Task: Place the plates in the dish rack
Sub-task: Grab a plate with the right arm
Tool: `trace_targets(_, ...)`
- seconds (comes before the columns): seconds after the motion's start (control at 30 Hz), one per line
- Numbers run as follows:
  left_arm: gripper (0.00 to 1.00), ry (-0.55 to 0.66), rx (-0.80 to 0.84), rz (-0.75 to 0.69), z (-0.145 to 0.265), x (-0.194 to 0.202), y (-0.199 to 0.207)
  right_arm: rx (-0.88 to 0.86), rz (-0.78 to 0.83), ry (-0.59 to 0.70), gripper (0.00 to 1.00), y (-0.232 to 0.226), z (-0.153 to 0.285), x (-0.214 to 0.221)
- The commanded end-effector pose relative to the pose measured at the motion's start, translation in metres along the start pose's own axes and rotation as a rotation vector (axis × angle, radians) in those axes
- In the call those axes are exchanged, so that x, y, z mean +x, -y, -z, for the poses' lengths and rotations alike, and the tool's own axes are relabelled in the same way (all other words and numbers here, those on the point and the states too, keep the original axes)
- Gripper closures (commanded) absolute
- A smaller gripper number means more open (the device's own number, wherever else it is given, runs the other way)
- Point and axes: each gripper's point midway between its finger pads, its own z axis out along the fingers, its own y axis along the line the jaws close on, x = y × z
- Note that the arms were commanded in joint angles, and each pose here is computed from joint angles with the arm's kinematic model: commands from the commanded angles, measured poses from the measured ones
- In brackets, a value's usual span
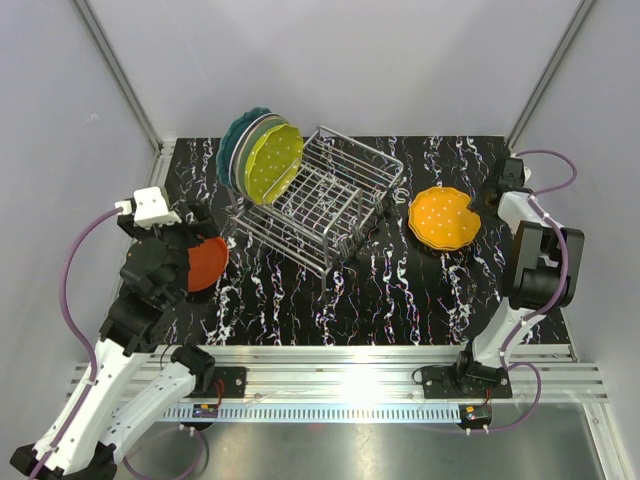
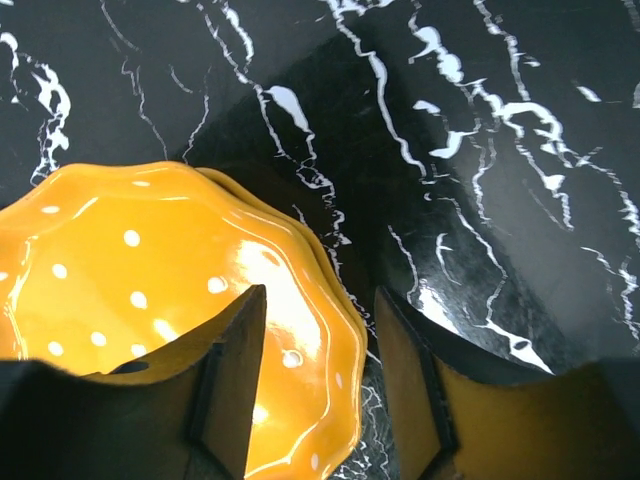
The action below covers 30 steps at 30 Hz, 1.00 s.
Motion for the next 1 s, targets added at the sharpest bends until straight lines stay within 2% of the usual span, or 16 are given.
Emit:
trace_targets(0.0, 0.01, 0.043, 0.001, 0.044, 0.0, -0.017, 0.001, -0.07, 0.028, 0.051, 0.46, -0.016, -0.001, -0.021)
trace_targets(0.17, 0.01, 0.035, 0.01, 0.041, -0.001, -0.016, 0.004, -0.089, 0.023, 0.013, 0.52, -0.02, -0.011, -0.009)
trace_targets(0.5, 0.01, 0.03, 0.028, 0.047, 0.0, -0.016, 0.007, -0.075, 0.021, 0.029, 0.77, -0.016, -0.002, -0.012)
trace_targets(0.53, 0.01, 0.03, 0.028, 0.047, 0.0, -0.016, 0.007, -0.077, 0.021, 0.028, 0.82, -0.017, -0.001, -0.012)
trace_targets(0.6, 0.01, 0.029, 0.028, 0.046, 0.0, -0.016, 0.007, -0.077, 0.028, 0.024, 0.84, -0.016, 0.002, -0.012)
trace_targets(0.7, 0.01, 0.033, 0.027, 0.047, 0.001, -0.017, 0.006, -0.076, 0.031, 0.02, 0.92, -0.015, 0.006, -0.011)
trace_targets(0.97, 0.01, 0.035, 0.033, 0.052, 0.002, -0.018, 0.006, -0.087, 0.02, 0.005, 1.0, -0.012, 0.022, -0.001)
